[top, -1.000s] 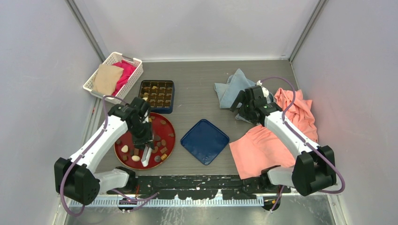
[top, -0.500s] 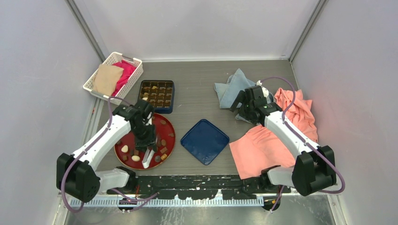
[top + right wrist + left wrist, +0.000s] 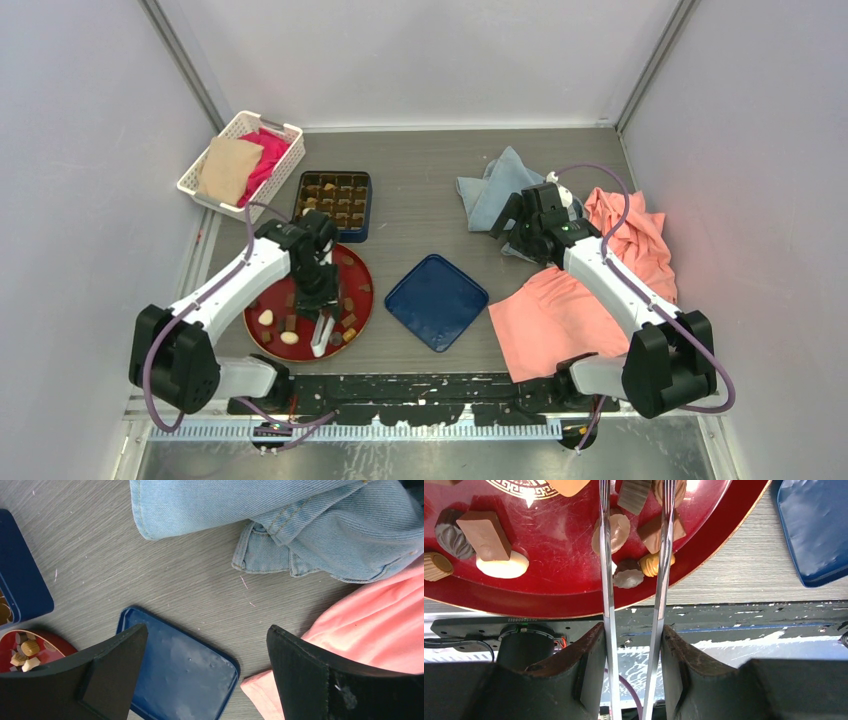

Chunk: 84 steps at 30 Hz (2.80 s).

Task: Pack the chocolate
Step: Pick up the fake chocolate from the plate, then place the fake chocolate in the packing box.

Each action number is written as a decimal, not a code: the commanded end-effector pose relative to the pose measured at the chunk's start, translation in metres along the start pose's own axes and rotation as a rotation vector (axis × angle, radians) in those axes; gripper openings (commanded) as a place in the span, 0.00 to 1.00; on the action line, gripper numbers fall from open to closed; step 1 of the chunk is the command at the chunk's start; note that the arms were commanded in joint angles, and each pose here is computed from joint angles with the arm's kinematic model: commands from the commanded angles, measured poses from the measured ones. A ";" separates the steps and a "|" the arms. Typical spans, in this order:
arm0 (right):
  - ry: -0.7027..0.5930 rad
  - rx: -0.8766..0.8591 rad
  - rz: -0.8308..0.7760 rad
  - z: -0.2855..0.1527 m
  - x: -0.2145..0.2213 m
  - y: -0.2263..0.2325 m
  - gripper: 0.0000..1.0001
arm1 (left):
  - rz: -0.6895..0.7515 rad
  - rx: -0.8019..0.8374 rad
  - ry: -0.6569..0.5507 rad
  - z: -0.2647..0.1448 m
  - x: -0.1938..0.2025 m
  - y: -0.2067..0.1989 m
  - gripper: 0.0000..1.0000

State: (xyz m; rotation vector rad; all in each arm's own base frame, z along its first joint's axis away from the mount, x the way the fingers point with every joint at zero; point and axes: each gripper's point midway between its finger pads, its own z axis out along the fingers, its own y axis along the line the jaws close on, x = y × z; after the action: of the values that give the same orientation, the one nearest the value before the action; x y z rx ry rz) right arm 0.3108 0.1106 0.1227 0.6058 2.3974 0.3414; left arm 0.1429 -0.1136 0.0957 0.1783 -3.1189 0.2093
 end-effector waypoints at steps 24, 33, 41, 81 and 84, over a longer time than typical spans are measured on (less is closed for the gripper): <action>-0.053 -0.045 -0.001 -0.010 -0.014 0.012 0.94 | 0.063 0.155 -0.240 -0.076 -0.088 -0.032 0.00; -0.061 -0.027 -0.003 -0.014 -0.013 0.006 0.94 | 0.011 0.120 -0.420 -0.109 -0.191 -0.015 0.00; -0.073 -0.020 -0.008 -0.016 -0.017 0.006 0.94 | -0.047 0.116 -0.418 -0.093 -0.249 0.000 0.00; -0.063 0.002 -0.005 -0.010 -0.015 0.003 0.95 | -0.040 0.132 -0.304 -0.049 -0.261 0.011 0.28; -0.063 0.003 -0.005 -0.010 -0.014 0.002 0.95 | -0.037 0.133 -0.313 -0.052 -0.262 0.010 0.31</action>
State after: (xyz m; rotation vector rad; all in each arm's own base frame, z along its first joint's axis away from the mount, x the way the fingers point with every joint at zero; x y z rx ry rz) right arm 0.3066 0.1041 0.1247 0.6106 2.3938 0.3050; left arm 0.3931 -0.0661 0.1225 0.3343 -3.3408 0.3779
